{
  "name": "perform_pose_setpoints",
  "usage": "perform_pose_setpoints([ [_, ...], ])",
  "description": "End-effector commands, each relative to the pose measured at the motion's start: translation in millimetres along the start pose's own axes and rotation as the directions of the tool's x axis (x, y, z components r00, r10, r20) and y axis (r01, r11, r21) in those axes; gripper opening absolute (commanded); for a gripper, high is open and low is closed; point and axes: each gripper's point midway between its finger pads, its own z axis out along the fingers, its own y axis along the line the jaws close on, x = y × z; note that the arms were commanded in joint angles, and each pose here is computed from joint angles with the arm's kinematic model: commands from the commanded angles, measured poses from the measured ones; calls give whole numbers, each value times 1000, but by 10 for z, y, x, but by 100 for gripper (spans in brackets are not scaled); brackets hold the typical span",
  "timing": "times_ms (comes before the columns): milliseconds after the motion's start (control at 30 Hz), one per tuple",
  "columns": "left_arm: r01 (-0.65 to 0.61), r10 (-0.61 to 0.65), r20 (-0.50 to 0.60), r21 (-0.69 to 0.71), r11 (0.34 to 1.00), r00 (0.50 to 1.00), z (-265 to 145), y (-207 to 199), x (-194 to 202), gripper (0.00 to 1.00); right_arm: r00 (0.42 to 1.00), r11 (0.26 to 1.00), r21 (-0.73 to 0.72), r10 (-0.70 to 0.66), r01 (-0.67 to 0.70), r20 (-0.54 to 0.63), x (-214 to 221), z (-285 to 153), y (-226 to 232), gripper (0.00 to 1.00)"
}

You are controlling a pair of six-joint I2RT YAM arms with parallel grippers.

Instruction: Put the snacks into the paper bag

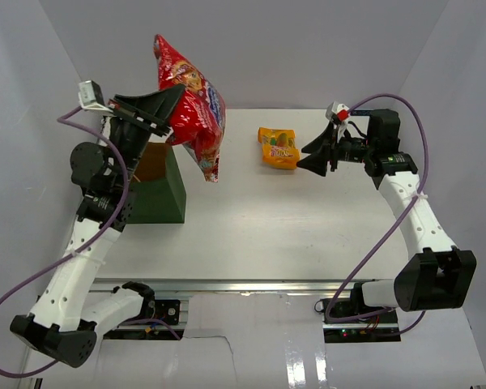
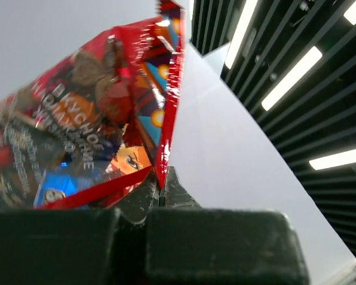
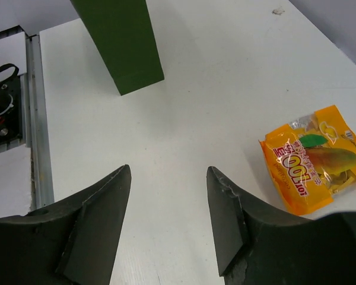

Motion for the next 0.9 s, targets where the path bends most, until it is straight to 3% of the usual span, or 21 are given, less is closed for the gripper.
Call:
perform_pose_setpoints([
  [0, -151, 119, 295, 88, 985, 948, -140, -772, -603, 0, 1000, 999, 40, -13, 12, 4, 12, -16, -80, 60],
  [167, -239, 204, 461, 20, 971, 864, -273, -1096, -986, 0, 1000, 998, 65, 5, -4, -11, 136, -10, -142, 61],
  [400, -245, 299, 611, -173, 954, 734, -460, -941, -1382, 0, 1000, 996, 86, 15, -14, -21, 204, -6, -194, 61],
  [467, -253, 347, 653, -238, 938, 674, -559, -946, -1521, 0, 1000, 996, 93, 17, -15, -25, 223, -8, -214, 61],
  [500, -252, 350, 651, -242, 937, 674, -565, -957, -1524, 0, 1000, 995, 96, 17, -15, -26, 224, -9, -219, 61],
  [633, -227, 418, 697, -354, 907, 582, -758, -908, -1720, 0, 999, 995, 102, 22, -18, -30, 245, -7, -248, 61],
  [767, -192, 449, 713, -414, 890, 539, -832, -803, -1806, 0, 999, 994, 106, 23, -20, -32, 259, -4, -272, 61],
  [867, -167, 484, 694, -474, 864, 533, -821, -615, -1817, 0, 999, 994, 110, 27, -23, -33, 272, -7, -283, 61],
])
